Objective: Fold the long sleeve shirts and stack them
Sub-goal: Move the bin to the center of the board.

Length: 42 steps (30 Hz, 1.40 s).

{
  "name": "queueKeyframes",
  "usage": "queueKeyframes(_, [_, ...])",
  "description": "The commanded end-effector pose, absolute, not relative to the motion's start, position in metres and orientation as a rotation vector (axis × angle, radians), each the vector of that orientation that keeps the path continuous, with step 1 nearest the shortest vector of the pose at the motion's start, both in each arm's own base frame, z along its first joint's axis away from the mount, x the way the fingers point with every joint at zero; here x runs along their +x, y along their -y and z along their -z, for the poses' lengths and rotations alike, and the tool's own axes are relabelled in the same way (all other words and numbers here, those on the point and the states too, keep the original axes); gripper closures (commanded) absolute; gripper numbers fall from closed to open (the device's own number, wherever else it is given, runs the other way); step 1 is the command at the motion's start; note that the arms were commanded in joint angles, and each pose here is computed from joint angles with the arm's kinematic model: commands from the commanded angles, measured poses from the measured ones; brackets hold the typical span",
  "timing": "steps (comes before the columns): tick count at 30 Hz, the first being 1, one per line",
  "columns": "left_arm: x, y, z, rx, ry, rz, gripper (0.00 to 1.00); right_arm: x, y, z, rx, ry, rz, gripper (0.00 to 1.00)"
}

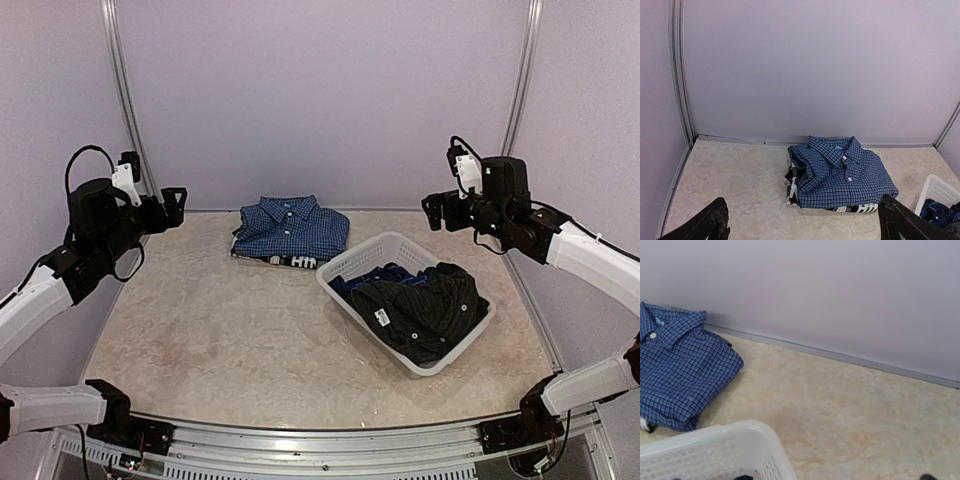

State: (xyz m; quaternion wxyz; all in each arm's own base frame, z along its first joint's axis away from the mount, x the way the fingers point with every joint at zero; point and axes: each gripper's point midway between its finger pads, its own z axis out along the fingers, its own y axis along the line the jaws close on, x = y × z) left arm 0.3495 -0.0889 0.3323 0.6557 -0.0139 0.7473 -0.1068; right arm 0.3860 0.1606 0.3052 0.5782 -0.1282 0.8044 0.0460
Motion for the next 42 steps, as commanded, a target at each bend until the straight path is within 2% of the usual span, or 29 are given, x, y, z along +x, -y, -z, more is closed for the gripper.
queueKeyframes(1, [0.349, 0.089, -0.349, -0.030, -1.656, 0.241, 0.01, 0.383, -0.160, -0.298, -0.315, -1.902, -0.118, 0.00])
queueKeyframes(12, [0.350, 0.089, -0.343, -0.031, -1.688, 0.229, 0.01, 0.380, -0.176, -0.265, -0.383, -2.106, -0.207, 0.00])
queueKeyframes(26, [0.352, 0.090, -0.341, -0.032, -1.705, 0.232, 0.01, 0.375, -0.138, -0.171, -0.243, -2.453, -0.471, 0.00])
queueKeyframes(33, [0.351, 0.092, -0.341, -0.028, -1.708, 0.236, 0.01, 0.377, -0.118, -0.133, -0.171, -2.536, -0.475, 0.00])
queueKeyframes(36, [0.351, 0.092, -0.341, -0.028, -1.710, 0.239, 0.01, 0.374, -0.120, -0.117, -0.167, -2.565, -0.568, 0.00])
queueKeyframes(42, [0.350, 0.090, -0.342, -0.035, -1.712, 0.228, 0.01, 0.342, -0.167, -0.105, -0.220, -2.564, -0.913, 0.05])
